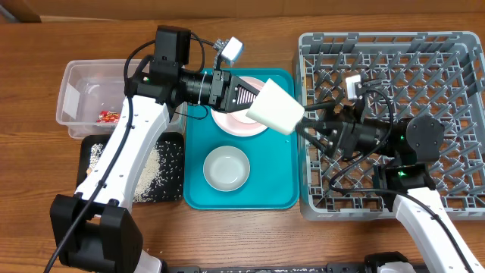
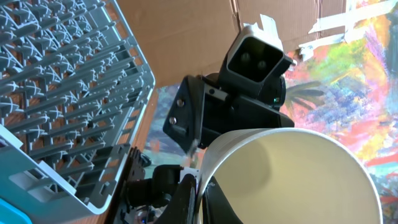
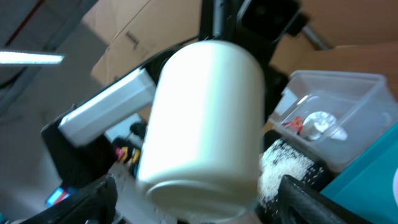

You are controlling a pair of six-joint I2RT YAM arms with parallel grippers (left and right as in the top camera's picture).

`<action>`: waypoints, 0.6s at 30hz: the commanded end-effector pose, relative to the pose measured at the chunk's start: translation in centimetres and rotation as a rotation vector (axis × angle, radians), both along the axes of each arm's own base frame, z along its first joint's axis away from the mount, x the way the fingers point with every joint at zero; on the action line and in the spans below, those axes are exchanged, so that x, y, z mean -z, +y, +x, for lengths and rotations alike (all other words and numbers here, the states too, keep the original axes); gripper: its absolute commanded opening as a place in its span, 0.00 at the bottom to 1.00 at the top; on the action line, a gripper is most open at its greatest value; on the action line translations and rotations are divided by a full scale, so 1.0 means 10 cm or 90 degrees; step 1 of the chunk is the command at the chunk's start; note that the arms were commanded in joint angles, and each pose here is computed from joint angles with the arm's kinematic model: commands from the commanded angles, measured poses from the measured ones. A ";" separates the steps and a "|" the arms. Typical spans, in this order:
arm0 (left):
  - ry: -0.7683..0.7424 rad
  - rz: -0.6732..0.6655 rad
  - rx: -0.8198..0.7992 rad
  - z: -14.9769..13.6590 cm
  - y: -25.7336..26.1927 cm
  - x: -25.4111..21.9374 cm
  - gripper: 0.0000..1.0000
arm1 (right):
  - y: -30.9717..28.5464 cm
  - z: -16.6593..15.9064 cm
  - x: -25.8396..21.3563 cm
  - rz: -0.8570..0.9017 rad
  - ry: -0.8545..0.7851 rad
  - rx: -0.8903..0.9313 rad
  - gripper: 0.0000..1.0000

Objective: Sort waste into correct bins and load items into the dishwasher
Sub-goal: 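Grasp the held white cup with the right gripper, release the left gripper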

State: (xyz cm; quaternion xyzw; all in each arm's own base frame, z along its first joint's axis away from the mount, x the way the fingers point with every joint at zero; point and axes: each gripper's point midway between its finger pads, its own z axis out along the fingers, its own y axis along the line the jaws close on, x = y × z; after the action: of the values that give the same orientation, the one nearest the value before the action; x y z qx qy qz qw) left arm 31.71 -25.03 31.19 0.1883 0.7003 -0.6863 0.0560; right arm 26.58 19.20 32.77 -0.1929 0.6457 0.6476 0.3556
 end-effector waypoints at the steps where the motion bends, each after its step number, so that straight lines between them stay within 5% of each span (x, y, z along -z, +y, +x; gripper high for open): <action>1: -0.024 -0.015 0.013 -0.04 -0.02 -0.11 0.04 | 0.01 -0.16 -0.02 -0.010 0.006 -0.054 0.86; 18: -0.045 -0.020 0.039 -0.13 -0.14 -0.12 0.04 | 0.04 0.03 0.02 0.005 0.017 -0.012 0.87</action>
State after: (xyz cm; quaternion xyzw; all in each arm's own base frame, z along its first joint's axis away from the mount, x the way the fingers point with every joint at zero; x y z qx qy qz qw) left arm 30.94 -26.09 31.28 0.2045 0.6954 -0.6871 0.0497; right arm 26.13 19.45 32.81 -0.1998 0.6436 0.6554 0.3411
